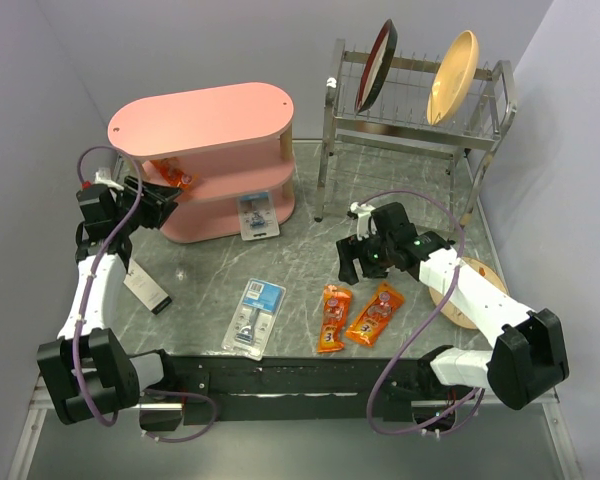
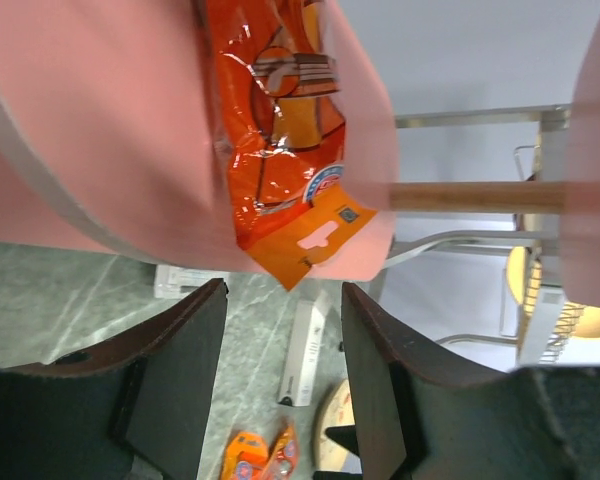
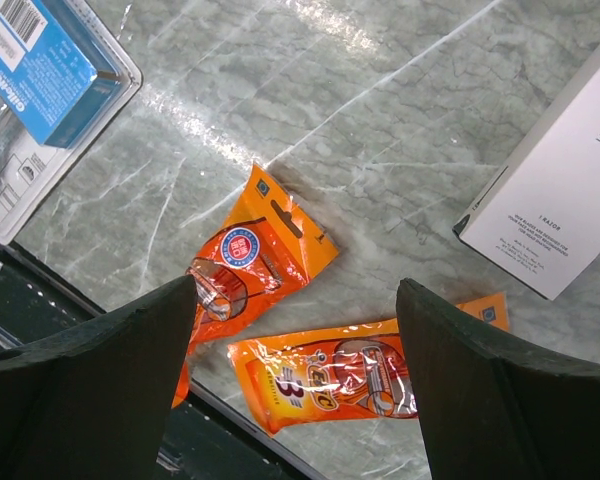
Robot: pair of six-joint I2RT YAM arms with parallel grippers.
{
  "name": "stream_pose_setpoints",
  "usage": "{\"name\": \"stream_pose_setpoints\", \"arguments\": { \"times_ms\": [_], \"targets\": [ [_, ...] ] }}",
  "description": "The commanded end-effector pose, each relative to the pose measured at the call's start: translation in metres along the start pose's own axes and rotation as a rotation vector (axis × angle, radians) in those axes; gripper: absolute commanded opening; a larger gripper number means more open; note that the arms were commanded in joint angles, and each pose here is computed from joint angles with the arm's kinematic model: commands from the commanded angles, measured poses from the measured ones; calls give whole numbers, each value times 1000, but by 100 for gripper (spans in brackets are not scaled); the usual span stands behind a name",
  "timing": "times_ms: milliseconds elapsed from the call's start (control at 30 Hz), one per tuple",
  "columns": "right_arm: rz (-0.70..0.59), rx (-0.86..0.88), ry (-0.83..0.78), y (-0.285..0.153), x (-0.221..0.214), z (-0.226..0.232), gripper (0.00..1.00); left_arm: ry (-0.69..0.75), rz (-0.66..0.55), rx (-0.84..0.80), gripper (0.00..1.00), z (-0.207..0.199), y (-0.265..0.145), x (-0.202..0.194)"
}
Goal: Place and organize the shaving razors onto the shelf
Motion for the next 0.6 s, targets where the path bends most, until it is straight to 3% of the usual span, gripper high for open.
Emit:
{"name": "stream_pose_setpoints", "arguments": {
  "times_ms": [0,267,500,567],
  "targets": [
    [-67,-13,-18,-3,23,-5,88,-21,-20,-63,55,-19,-3,8],
    [-70,-15,-20,-2,24,-5,88,-173,-56,24,54,2,4,25],
    [-69,-21,-23,-2,23,-6,88,-186,-47,3,53,0,4,26],
    [-69,-21,-23,-2,23,-6,88,-175,-60,33,49,6,2,28]
  ]
}}
Point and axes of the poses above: each gripper's point midway between its finger pads, its own y axis out along the fingers, its own z axis along the line the jaws close on, x = y × z, the point moved 2 cm from there along -y, back along the fingers, and after that the axes turned 9 degrees about -y, right-handed, at the moved point
